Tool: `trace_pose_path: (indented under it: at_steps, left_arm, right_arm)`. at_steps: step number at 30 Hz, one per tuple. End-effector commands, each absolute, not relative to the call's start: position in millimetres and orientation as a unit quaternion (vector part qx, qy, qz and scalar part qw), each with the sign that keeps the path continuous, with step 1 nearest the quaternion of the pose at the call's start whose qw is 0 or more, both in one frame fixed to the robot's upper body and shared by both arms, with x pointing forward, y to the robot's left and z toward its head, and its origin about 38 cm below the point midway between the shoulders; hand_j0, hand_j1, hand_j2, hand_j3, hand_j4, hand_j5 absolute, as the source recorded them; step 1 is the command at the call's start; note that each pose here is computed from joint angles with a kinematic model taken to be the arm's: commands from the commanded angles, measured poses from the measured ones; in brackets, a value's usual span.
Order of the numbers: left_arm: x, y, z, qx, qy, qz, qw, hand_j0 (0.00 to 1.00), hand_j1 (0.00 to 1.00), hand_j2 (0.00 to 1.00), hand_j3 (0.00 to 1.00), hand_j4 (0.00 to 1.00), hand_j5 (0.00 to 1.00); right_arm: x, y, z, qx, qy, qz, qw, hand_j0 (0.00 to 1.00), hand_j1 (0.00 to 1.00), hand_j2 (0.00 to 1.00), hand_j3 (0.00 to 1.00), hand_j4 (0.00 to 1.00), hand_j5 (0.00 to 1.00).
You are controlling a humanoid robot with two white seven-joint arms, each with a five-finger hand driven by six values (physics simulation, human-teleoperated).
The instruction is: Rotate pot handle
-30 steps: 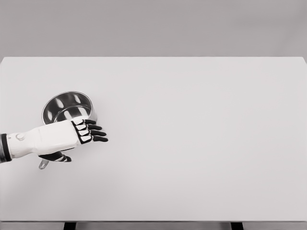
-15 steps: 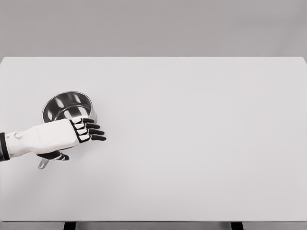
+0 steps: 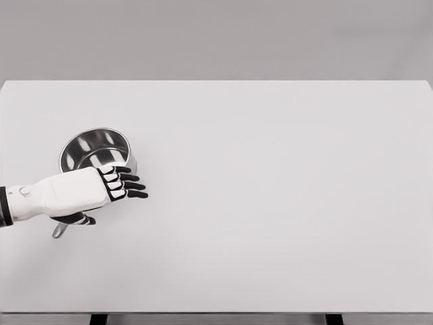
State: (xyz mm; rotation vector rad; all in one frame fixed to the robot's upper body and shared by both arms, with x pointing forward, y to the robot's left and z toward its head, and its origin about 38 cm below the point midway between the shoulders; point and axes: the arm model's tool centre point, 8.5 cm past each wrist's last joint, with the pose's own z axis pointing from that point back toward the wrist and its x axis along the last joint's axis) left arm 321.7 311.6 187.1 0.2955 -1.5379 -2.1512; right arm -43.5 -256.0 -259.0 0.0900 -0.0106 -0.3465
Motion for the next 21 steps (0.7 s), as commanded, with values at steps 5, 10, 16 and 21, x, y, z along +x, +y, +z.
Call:
trace_pose_path:
  at_steps: [5,10,16,21]
  left_arm:
    - [323.4,313.3,191.0,0.113,-0.563,-0.783,0.238,1.0,1.0,1.0,1.0,1.0,1.0]
    - [323.7,317.6,193.1,0.117,-0.558,-0.786,0.239,1.0,1.0,1.0,1.0,1.0,1.0]
    - [325.3,322.3,193.8,0.122,-0.554,-0.787,0.243,1.0,1.0,1.0,1.0,1.0,1.0]
    - [325.5,322.8,193.6,0.123,-0.554,-0.787,0.243,1.0,1.0,1.0,1.0,1.0,1.0]
  right_arm:
    - [-43.6,-256.0,-259.0,0.045,-0.005,-0.172,0.984,1.0,1.0,1.0,1.0,1.0,1.0]
    - [-43.6,-256.0,-259.0,0.045,-0.005,-0.172,0.984,1.0,1.0,1.0,1.0,1.0,1.0]
    - [-43.6,-256.0,-259.0,0.045,-0.005,-0.172,0.984,1.0,1.0,1.0,1.0,1.0,1.0]
    - [-43.6,-256.0,-259.0,0.045,-0.005,-0.172,0.984,1.0,1.0,1.0,1.0,1.0,1.0]
